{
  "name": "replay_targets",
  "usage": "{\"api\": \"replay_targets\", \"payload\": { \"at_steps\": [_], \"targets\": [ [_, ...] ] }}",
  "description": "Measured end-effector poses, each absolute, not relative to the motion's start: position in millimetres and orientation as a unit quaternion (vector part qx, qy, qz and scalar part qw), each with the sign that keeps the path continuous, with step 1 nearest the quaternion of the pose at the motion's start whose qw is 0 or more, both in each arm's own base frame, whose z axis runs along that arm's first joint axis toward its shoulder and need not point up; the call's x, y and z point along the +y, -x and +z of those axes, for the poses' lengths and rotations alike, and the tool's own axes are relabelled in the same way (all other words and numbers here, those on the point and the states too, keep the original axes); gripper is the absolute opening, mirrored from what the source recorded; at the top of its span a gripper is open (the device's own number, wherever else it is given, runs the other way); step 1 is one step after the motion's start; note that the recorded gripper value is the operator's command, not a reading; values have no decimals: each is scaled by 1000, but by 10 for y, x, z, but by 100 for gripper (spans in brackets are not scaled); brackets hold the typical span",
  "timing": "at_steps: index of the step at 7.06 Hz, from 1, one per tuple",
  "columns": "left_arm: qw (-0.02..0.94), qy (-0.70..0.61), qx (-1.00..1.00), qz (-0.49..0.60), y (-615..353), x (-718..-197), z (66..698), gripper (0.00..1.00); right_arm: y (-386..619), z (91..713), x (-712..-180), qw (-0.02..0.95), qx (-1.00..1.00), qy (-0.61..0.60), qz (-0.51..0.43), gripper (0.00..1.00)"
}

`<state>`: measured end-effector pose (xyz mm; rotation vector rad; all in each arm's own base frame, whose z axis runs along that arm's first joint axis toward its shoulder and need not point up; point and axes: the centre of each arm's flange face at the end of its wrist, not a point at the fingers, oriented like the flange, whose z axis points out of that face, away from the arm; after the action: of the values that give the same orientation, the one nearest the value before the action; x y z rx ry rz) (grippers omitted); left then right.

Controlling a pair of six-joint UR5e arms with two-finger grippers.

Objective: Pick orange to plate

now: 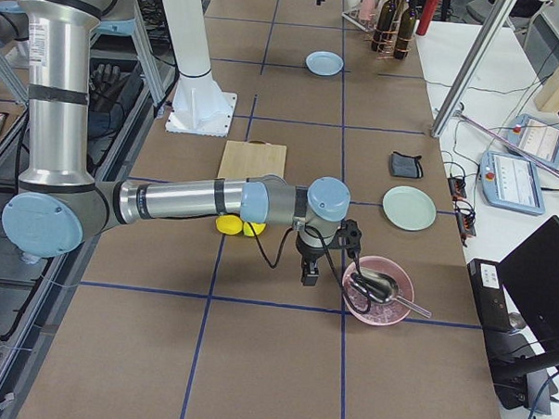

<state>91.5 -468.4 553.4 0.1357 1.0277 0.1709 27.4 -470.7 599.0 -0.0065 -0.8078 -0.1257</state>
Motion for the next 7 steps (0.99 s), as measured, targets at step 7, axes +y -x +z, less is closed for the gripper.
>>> {"api": "replay_targets", "payload": {
  "at_steps": [7],
  "targets": [
    [889, 3, 456, 32, -2732, -5289, 5596, 62, -268, 6035, -4704, 917, -394, 7, -60, 100]
  ]
}}
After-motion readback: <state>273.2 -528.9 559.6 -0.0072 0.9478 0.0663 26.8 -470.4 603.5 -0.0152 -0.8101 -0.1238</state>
